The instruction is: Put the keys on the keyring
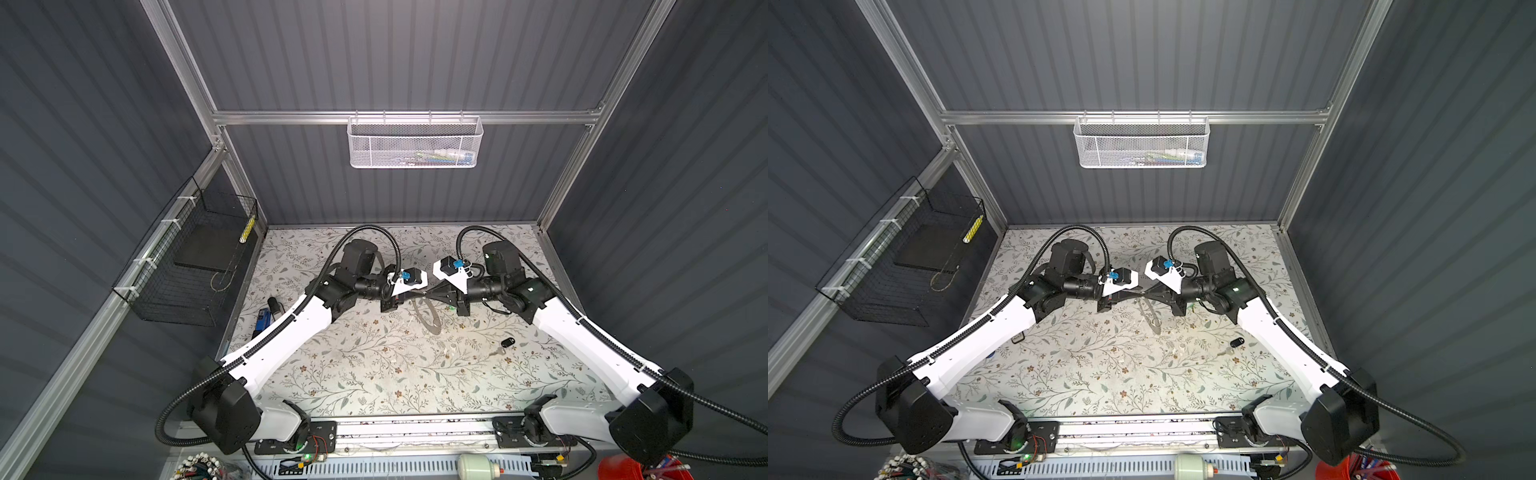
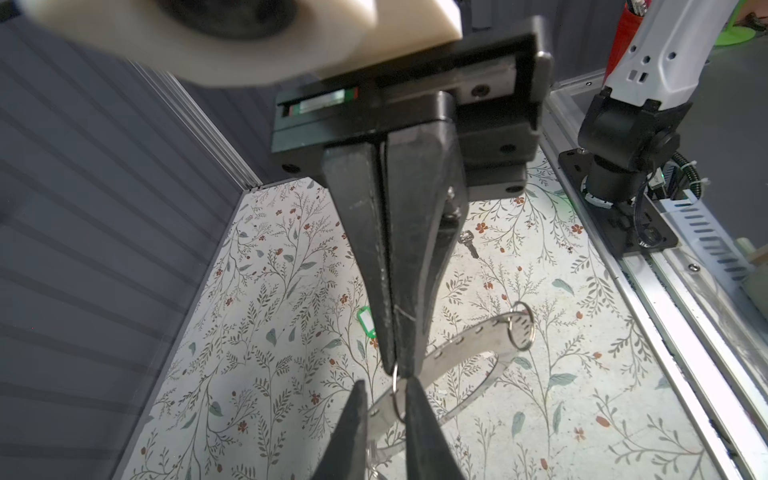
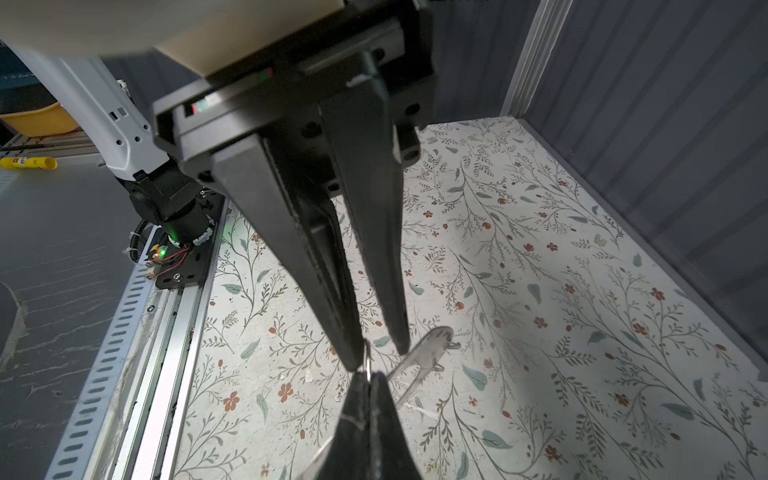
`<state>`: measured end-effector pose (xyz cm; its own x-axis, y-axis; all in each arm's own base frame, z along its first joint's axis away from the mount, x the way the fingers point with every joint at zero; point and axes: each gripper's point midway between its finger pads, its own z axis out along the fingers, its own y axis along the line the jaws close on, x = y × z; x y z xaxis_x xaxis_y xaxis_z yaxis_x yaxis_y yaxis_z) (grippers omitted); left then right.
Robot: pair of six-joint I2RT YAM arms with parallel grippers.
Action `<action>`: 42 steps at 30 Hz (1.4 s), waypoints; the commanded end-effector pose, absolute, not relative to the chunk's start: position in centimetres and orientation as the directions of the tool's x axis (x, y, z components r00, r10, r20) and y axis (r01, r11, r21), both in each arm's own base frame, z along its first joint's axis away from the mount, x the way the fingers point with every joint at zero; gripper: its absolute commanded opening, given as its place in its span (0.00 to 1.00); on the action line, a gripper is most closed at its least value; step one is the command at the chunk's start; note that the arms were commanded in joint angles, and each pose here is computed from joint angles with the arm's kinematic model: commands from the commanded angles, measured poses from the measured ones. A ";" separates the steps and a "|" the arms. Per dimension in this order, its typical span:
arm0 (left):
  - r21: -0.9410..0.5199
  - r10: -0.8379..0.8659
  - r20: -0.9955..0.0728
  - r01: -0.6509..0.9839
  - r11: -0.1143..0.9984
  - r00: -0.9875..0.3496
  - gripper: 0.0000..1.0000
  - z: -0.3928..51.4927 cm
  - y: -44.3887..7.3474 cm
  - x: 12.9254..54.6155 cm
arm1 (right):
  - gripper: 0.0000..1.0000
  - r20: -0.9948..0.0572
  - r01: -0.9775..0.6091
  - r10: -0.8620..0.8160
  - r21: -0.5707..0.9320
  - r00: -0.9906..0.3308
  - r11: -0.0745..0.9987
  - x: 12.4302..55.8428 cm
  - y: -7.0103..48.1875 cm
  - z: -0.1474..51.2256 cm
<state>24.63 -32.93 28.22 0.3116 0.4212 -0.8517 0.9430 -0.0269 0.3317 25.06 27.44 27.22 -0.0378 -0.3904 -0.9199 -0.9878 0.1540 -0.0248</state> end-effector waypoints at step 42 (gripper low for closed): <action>0.602 0.169 -0.784 0.798 -0.022 0.597 0.00 29.5 -33.4 22.6 | 0.52 -0.907 -0.897 -0.348 -0.341 0.235 0.282 23.6 23.7 26.8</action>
<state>23.69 -33.52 27.90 0.4945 0.2512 -0.8321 0.8614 -0.0139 0.5078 23.69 23.41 25.66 0.1614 -0.3708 -0.9146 -0.9105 0.3015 -0.2829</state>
